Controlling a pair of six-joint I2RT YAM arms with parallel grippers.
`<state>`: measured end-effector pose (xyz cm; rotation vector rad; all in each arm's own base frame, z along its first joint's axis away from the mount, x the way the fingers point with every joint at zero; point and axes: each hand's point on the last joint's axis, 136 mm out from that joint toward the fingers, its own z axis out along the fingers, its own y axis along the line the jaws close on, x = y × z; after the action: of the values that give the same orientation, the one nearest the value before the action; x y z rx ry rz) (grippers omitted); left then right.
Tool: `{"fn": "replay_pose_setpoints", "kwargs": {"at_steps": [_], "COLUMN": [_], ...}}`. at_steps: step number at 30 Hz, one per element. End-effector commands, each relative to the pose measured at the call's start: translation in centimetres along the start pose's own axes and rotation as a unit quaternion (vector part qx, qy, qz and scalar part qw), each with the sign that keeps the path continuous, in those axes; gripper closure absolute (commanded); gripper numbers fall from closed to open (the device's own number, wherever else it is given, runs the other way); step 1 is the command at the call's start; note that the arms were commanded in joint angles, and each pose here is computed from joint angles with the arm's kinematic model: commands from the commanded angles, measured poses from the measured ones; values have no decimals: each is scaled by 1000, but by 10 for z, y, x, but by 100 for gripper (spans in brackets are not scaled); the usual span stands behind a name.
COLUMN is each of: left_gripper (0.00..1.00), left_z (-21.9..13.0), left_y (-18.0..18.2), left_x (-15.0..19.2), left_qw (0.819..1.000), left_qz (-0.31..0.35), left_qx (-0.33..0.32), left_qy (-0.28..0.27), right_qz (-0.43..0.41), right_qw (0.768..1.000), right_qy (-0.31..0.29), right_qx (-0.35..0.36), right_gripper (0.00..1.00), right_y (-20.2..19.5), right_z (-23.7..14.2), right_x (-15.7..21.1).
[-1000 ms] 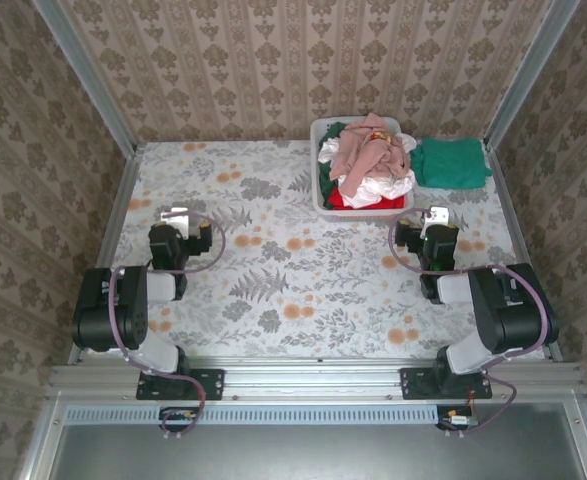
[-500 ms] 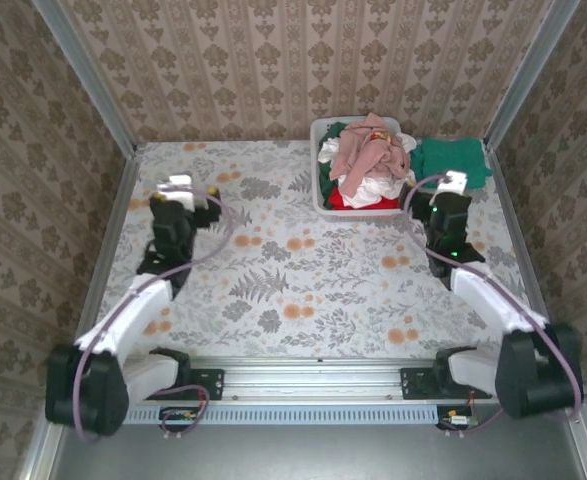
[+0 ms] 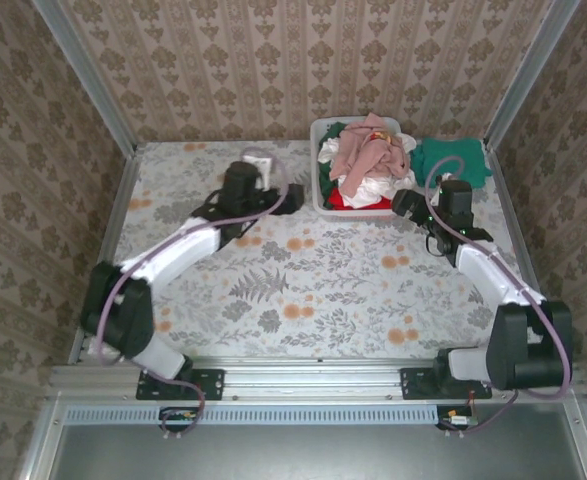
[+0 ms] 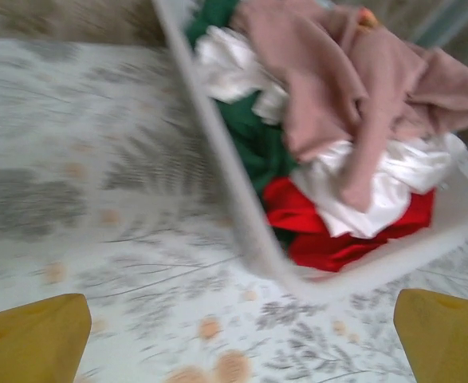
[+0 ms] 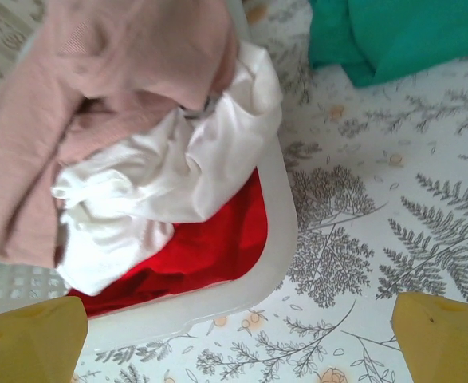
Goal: Fold and stack the t-shirts
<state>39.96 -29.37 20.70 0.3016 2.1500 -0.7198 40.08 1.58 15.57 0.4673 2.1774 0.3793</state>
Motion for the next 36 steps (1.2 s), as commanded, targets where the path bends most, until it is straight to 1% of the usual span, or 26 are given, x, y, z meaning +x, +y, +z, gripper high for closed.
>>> {"fn": "replay_pose_setpoints", "kwargs": {"at_steps": [1,2,3,4,6,8,10,12,16,19,20,22,23,26,27,29,30,35,36], "left_gripper": [5,8,12,16,25,36,42,46,55,73,77,82,86,93,94,96,96,96,96], "left_z": [40,56,65,79,99,115,124,130,137,138,136,128,122,102,95,71,60,-14,-26], "left_y": [-18,-19,-24,-21,-10,9,21,23,24,30,34,45,53,80,88,123,135,216,230], "left_x": [3,6,0,4,11,19,23,28,36,42,43,40,39,37,39,33,32,30,29], "left_qw": [996,994,994,993,988,984,981,979,976,973,972,972,971,969,968,966,965,955,954], "left_qz": [-41,-41,-35,-34,-51,-78,-95,-104,-91,-93,-94,-95,-94,-104,-107,-125,-130,-155,-158], "left_qx": [61,66,65,53,29,-5,-25,-20,-32,-35,-42,-56,-64,-86,-91,-116,-126,-187,-191], "left_qy": [52,71,81,104,142,162,165,172,195,209,211,209,209,207,208,196,193,169,167], "right_qz": [0,2,3,5,7,6,3,-1,-8,-9,-10,-10,-12,-16,-17,-19,-21,-26,-27], "right_qw": [999,999,999,998,998,998,998,999,999,999,999,999,999,999,999,998,998,997,997], "right_qy": [36,46,53,59,59,56,55,50,39,26,22,16,12,13,14,17,17,18,19], "right_qx": [-3,1,1,0,-4,-4,-6,-8,-10,-17,-21,-30,-36,-46,-49,-53,-55,-70,-73], "right_gripper": [2,3,4,4,4,3,2,1,0,0,0,0,0,0,0,0,0,0,0], "right_y": [2,0,0,0,1,1,1,2,5,9,11,16,19,25,26,29,31,42,45], "right_z": [14,18,21,22,21,16,10,4,-10,-22,-26,-32,-36,-42,-43,-46,-48,-51,-51], "right_x": [6,8,10,12,14,15,17,17,13,7,6,3,1,2,3,5,6,11,12]}}
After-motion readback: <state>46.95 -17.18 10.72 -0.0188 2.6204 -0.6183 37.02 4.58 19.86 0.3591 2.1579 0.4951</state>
